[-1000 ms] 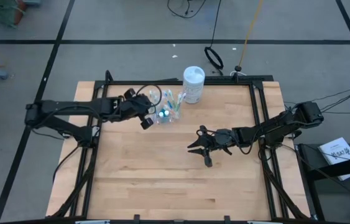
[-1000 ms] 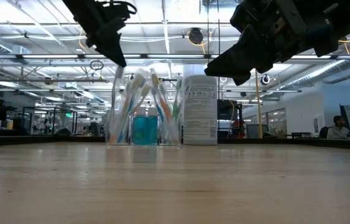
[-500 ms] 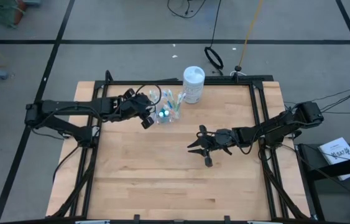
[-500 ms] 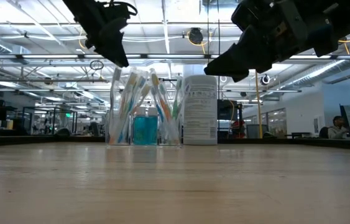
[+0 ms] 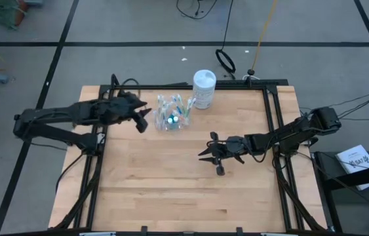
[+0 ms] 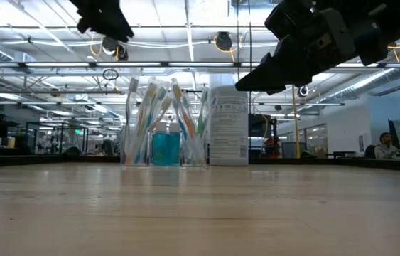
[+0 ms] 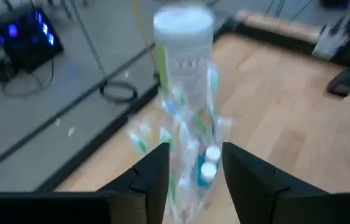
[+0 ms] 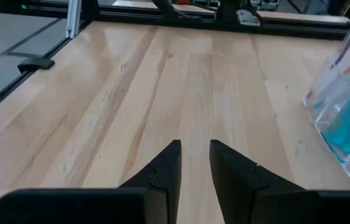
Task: Pick & Place toothbrushing station
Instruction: Return to Home Position
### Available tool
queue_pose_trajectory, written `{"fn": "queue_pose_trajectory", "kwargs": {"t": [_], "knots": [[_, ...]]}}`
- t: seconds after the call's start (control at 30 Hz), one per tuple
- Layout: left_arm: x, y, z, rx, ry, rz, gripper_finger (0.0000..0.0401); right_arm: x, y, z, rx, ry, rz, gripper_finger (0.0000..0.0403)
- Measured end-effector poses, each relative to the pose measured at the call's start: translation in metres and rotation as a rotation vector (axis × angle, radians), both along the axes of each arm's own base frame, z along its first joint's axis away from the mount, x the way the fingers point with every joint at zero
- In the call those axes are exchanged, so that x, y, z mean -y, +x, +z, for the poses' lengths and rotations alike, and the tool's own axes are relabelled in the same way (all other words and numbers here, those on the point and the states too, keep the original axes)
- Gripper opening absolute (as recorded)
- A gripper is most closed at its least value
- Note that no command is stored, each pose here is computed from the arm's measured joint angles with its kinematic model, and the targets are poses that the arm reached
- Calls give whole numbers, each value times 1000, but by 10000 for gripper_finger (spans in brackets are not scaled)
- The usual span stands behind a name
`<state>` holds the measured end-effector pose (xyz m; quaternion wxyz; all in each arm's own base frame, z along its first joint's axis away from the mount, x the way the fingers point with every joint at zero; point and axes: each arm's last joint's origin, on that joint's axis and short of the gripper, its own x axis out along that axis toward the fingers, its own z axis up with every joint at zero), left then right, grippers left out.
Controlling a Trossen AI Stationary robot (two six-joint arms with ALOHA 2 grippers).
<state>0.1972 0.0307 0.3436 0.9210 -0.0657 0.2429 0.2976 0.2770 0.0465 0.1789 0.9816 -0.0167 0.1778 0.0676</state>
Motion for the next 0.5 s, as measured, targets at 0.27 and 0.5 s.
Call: {"fn": "queue_pose_trajectory", "kwargs": {"t": [0.27,0.5], "knots": [[4,-47,10,-77,63,-43,154,14,-35,39,-30,-4,-32,58],[6,-89,12,-47,15,91,154,23,-80,82,80,20,-46,50]]}}
